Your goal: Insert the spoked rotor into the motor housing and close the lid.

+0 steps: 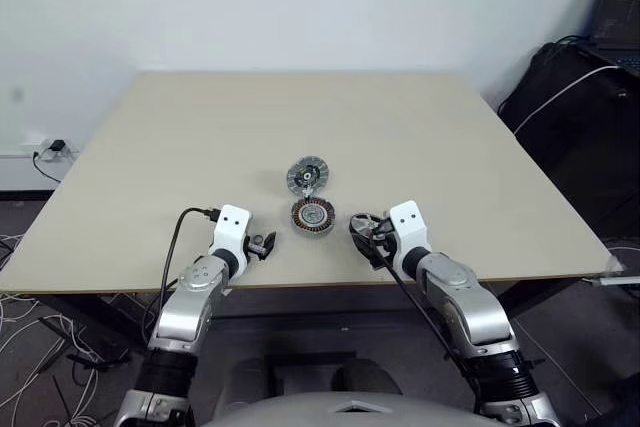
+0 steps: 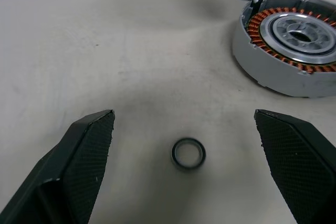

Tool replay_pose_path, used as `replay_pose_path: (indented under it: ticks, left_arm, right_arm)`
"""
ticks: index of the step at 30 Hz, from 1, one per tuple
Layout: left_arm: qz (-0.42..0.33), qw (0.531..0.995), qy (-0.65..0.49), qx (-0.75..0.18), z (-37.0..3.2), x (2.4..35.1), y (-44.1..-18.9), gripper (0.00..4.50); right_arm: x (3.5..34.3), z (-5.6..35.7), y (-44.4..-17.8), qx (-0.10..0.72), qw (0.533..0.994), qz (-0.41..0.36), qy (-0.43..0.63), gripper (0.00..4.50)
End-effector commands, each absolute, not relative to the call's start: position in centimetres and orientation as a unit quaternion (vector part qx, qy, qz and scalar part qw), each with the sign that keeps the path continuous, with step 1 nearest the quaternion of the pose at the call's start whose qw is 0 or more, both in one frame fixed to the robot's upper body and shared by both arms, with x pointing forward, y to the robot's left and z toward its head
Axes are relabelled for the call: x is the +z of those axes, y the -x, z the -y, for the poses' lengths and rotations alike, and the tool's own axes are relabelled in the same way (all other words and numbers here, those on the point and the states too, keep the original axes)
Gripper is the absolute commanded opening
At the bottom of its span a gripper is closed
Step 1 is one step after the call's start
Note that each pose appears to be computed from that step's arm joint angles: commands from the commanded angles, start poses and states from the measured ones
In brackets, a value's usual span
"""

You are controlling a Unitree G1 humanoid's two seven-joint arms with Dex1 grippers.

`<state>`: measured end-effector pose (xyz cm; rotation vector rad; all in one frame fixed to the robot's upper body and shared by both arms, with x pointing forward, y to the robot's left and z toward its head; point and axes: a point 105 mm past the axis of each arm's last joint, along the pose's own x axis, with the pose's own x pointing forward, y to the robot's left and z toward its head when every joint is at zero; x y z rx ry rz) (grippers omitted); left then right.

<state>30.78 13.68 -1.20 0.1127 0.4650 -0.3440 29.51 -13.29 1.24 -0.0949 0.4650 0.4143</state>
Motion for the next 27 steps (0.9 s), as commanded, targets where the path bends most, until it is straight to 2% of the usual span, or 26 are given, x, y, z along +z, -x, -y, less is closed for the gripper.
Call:
replay_pose_path:
  ticks: [1, 9, 12, 22, 27]
  left_arm:
    - [-0.225, 0.955, -0.068, -0.179, -13.0, -1.1, -31.8, 4.50]
    - [-0.251, 0.947, -0.089, -0.178, -13.1, -2.3, -32.0, 4.50]
    - [-0.258, 0.945, -0.097, -0.176, -13.4, -2.6, -31.7, 3.97]
    - [-0.265, 0.944, -0.101, -0.167, -14.2, -2.8, -30.8, 0.73]
    - [-0.259, 0.946, -0.099, -0.166, -14.2, -2.4, -30.3, 0.68]
  right_arm:
    - [2.7, 13.1, -30.3, 0.203, 0.958, -0.198, 0.046, 4.48]
    - [2.5, 13.4, -30.1, 0.195, 0.959, -0.199, 0.044, 4.48]
    - [2.5, 13.4, -30.1, 0.194, 0.960, -0.199, 0.043, 4.50]
    - [2.4, 13.2, -30.2, 0.197, 0.959, -0.201, 0.044, 4.50]
    - [2.2, 13.3, -30.1, 0.197, 0.958, -0.203, 0.043, 4.50]
